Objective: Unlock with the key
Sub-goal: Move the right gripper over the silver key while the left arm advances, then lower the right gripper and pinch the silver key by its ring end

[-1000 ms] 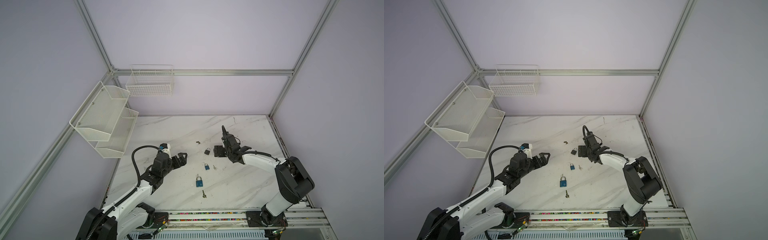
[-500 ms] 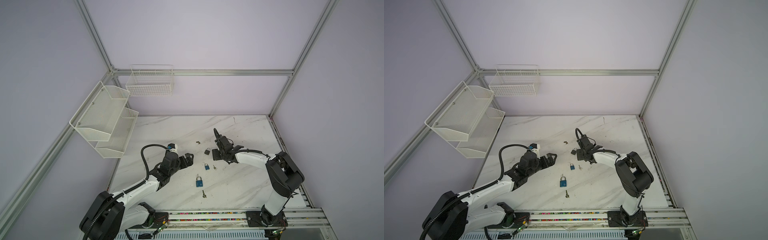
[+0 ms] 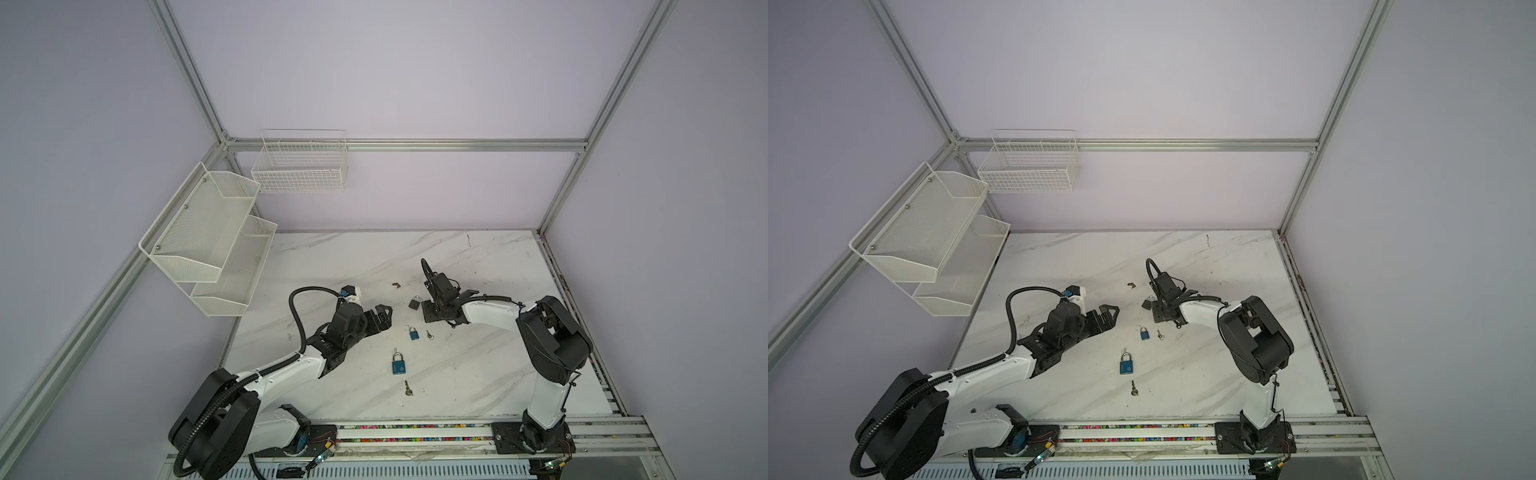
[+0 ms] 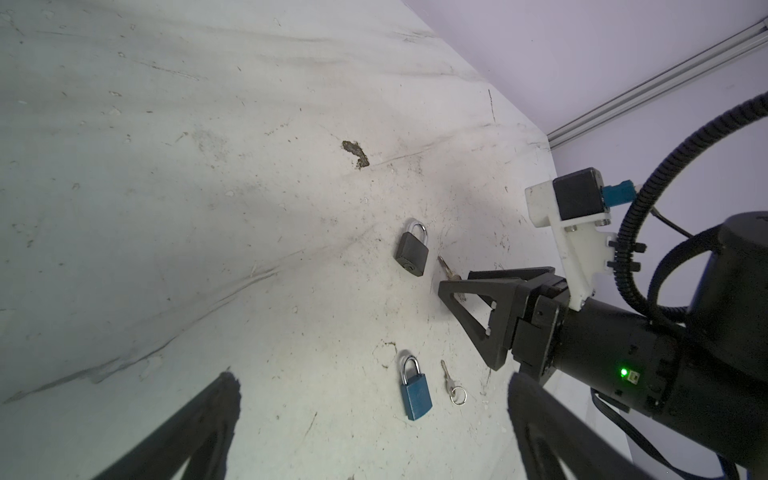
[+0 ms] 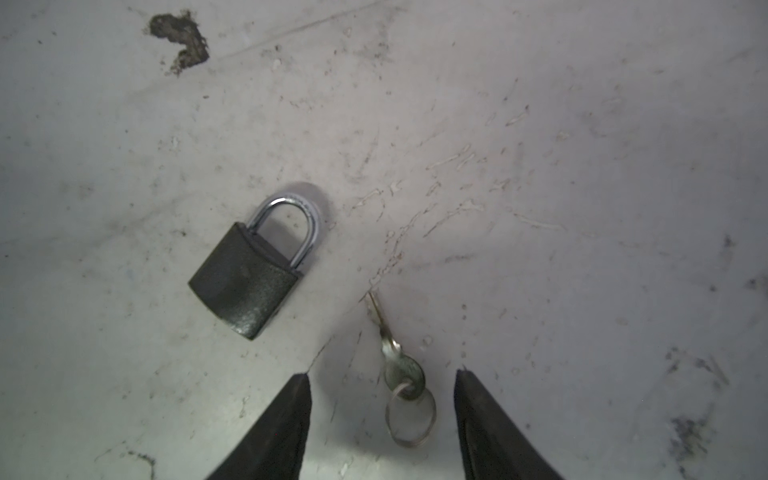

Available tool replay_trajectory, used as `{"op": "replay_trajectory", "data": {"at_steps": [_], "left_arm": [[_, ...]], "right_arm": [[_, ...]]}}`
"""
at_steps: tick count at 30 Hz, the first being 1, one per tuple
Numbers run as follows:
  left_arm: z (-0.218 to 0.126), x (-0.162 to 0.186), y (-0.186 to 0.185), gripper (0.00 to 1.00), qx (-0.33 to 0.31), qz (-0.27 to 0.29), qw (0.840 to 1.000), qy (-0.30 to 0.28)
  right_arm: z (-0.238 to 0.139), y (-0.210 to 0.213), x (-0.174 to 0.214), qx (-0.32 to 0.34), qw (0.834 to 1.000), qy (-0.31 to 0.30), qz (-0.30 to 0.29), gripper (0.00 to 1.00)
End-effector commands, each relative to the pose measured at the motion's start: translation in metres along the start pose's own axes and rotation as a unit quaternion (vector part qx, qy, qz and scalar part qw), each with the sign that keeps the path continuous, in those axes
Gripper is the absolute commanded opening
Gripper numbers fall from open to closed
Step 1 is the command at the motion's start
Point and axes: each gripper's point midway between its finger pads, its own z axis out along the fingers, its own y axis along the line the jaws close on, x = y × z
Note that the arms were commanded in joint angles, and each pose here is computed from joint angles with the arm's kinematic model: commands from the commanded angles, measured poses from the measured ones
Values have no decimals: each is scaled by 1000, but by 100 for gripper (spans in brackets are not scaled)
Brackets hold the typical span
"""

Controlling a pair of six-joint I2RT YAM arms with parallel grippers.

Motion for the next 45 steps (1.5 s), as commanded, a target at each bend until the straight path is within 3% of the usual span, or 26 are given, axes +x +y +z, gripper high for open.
{"op": "replay_trajectory", "data": {"at_steps": [1,14,27,36,45], "left_arm": [[-5,-42,-44,100,48,-8,997,-53],[-5,-40,-43,100,49,-10,997,-50],[-6,-41,-46,100,53,-12,997,-50],[-4,-43,-51,100,58,-11,997,-49],[0,-42,-56,100,67,-14,997,-42]], "right_arm": [[1,5,2,-4,1000,10,-13,57],[-1,21,18,-23,999,30,-23,46],[4,6,17,33,999,28,-4,35],[7,1,23,42,998,35,-8,23],[4,1,20,36,999,30,-9,20]]}}
